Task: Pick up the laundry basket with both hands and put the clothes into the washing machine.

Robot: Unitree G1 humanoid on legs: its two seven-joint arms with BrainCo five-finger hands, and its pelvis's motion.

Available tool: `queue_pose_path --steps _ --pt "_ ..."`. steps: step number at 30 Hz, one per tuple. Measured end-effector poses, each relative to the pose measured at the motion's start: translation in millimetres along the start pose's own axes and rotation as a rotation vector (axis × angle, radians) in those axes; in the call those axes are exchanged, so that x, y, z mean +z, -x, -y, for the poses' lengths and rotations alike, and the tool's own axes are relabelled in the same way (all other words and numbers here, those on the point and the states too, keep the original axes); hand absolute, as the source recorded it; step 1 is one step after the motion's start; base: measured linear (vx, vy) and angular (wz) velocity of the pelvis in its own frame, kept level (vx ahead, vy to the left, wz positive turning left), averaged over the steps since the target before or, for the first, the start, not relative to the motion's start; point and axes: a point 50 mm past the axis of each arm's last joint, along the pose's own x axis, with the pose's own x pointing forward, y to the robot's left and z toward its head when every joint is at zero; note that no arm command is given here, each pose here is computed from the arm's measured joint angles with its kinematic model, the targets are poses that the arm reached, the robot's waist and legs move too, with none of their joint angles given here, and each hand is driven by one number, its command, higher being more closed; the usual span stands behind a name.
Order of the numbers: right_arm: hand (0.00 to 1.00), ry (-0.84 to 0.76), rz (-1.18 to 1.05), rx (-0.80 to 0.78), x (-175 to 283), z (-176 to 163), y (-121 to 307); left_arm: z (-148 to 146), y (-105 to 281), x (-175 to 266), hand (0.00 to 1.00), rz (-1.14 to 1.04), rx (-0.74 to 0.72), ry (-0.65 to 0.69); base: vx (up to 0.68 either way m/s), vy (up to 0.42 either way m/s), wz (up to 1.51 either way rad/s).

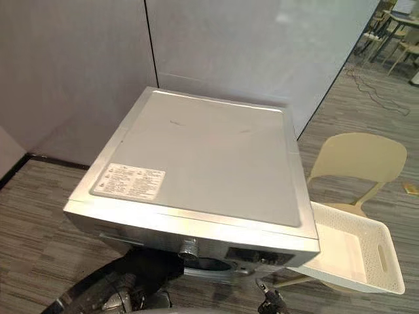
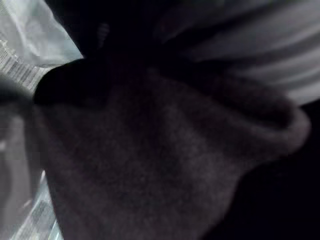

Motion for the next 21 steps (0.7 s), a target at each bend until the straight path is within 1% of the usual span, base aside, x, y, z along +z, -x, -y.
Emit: queue_pose_path --steps 2,5,6,7,8,9,10,12,16,21 --pt "0.0 0.016 0.009 0.012 2.6 -2.0 -0.3 2.6 0.4 -1.4 1.0 -0.008 -0.021 -0.039 -0.01 0.23 -0.7" --pt "0.0 0.091 0.027 0.038 11.2 -7.0 -2.2 11.7 0.9 2.2 1.0 0.011 -0.053 -0.081 -0.11 0.141 -0.59" --pt "0.0 0.121 0.03 0.045 12.6 -7.8 -2.5 18.2 1.2 4.9 1.0 0.025 -0.079 -0.103 -0.15 -0.005 -0.11" --pt "0.0 0.172 0.037 0.05 16.4 -7.2 -3.0 32.2 3.1 10.9 1.0 0.059 -0.137 -0.146 -0.2 -0.037 -0.07" --pt "0.0 0.185 0.043 0.053 18.7 -7.3 -3.3 38.0 3.7 16.0 1.0 0.082 -0.16 -0.156 -0.24 -0.071 0.08" --pt "0.0 0.189 0.083 0.071 28.0 -12.5 -3.4 51.0 5.1 35.8 1.0 0.163 -0.204 -0.161 -0.32 -0.079 0.21" --pt "0.0 0.186 0.123 0.092 37.3 -20.4 -3.4 64.1 6.7 60.6 1.0 0.257 -0.24 -0.148 -0.32 -0.086 0.2" --pt "0.0 0.19 0.184 0.11 56.6 -31.4 -4.1 78.5 9.5 83.6 1.0 0.34 -0.279 -0.129 -0.37 -0.092 0.12" --pt "0.0 0.189 0.272 0.196 74.2 -68.9 1.5 100.0 15.7 105.2 1.0 0.416 -0.341 -0.134 -0.35 -0.138 -0.01" --pt "0.0 0.182 0.43 0.304 104.0 -114.1 16.9 125.3 25.5 126.7 1.0 0.481 -0.387 -0.084 -0.21 -0.066 0.0"
